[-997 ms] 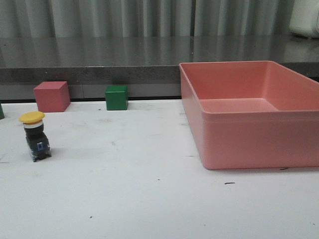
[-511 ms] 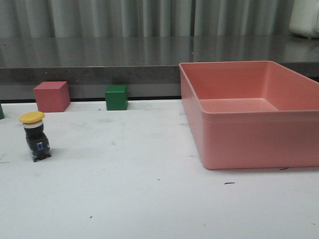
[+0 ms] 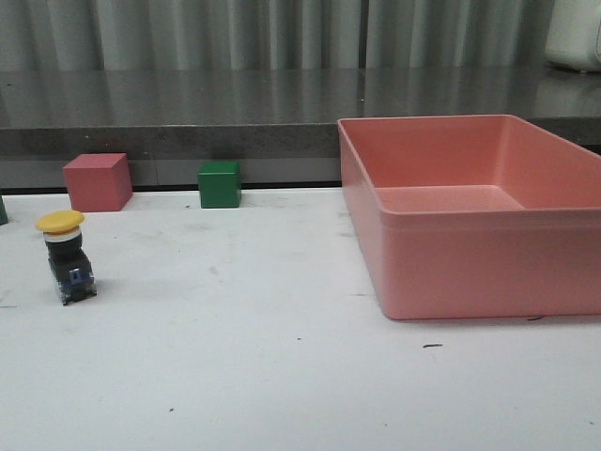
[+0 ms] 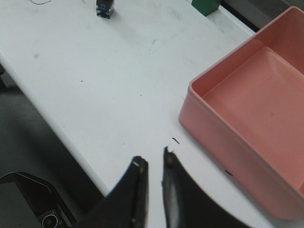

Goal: Place and stand button with both arms

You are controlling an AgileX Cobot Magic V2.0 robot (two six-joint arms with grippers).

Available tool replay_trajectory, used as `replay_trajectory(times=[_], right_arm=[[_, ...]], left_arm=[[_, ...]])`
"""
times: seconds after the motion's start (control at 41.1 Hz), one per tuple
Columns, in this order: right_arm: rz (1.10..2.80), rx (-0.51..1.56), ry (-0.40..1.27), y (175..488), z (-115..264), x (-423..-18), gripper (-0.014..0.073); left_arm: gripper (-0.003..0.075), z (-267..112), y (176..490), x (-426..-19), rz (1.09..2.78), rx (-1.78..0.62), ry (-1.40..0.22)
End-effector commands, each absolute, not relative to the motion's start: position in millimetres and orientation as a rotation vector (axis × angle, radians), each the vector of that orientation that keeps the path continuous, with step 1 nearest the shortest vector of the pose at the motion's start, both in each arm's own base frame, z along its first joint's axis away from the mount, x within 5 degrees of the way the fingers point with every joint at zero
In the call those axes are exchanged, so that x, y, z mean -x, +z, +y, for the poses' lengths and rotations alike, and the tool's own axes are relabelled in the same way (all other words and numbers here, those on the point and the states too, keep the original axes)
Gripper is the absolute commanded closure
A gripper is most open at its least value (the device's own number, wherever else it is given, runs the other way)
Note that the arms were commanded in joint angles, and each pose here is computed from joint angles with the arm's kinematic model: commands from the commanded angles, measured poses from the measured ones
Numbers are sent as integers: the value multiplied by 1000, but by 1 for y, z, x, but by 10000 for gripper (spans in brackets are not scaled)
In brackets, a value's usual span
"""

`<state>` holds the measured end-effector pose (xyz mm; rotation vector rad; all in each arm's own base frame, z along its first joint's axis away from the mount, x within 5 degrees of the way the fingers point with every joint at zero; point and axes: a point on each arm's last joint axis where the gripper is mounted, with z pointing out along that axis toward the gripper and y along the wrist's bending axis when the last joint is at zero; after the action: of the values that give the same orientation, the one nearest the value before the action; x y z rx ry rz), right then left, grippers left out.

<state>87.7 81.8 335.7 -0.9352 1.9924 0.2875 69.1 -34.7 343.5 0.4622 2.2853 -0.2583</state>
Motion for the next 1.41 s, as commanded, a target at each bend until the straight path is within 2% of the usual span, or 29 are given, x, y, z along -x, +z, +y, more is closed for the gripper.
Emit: replay_trajectory(times=[0.0,0.584,0.705,0.827,0.973,1.07,1.216,1.386], right_arm=[[1908,908,305,348,83,-90,666],[1909,909,305,348,83,-90,662],[1909,909,304,348,83,-90,663],[1911,910,304,348,83,-90,663],[1911,910,304,348,83,-90,663],[1911,910,304,348,83,-90,663],[1912,910,303,348,83,-90,663],[1912,910,303,348,83,-90,663]], left_arm=[[739,-37,356,-71,2206,-452,-295],[740,-37,355,-70,2201,-451,-297],[740,-30,354,-68,2132,-393,-270],[740,-21,349,-65,1972,-250,-251],[740,-14,326,-64,1703,-65,-267],[740,-10,300,-65,1610,47,-268],[740,-5,265,-63,1569,118,-229],[740,-4,243,-56,1534,93,-203]])
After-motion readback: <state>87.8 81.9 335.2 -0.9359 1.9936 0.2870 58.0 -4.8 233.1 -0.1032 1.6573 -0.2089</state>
